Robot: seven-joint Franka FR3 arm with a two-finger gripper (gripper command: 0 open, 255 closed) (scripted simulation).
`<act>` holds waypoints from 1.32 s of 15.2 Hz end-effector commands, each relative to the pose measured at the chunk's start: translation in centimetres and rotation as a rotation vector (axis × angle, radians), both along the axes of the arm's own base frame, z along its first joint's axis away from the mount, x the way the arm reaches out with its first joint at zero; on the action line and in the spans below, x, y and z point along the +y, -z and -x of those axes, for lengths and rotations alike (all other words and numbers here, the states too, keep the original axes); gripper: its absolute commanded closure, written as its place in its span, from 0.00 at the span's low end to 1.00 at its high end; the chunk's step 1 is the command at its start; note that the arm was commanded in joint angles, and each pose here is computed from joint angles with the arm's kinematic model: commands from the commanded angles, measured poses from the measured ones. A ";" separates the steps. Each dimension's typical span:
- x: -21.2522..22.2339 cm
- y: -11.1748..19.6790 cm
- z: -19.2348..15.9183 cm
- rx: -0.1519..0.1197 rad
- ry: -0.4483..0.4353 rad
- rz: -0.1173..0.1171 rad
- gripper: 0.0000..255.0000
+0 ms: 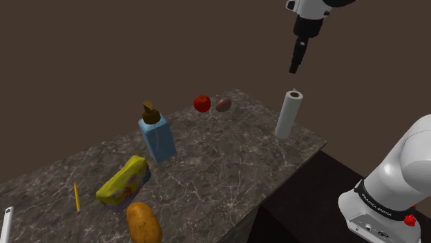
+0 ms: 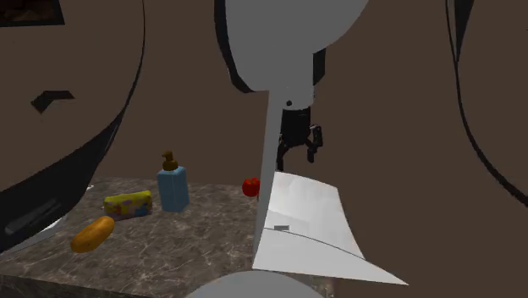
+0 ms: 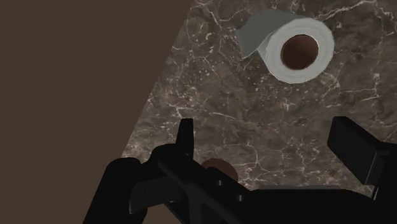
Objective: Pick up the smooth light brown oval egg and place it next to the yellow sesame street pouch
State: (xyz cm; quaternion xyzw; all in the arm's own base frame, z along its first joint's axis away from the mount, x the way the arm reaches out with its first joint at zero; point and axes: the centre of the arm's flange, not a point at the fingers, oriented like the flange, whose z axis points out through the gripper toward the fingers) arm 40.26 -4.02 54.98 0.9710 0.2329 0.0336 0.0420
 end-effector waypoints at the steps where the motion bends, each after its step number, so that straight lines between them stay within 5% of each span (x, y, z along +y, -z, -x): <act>1: -0.7 1.5 -2.4 0.007 -0.060 -0.013 0.00; 20: 0.6 17.3 -22.7 0.083 -0.594 -0.145 0.00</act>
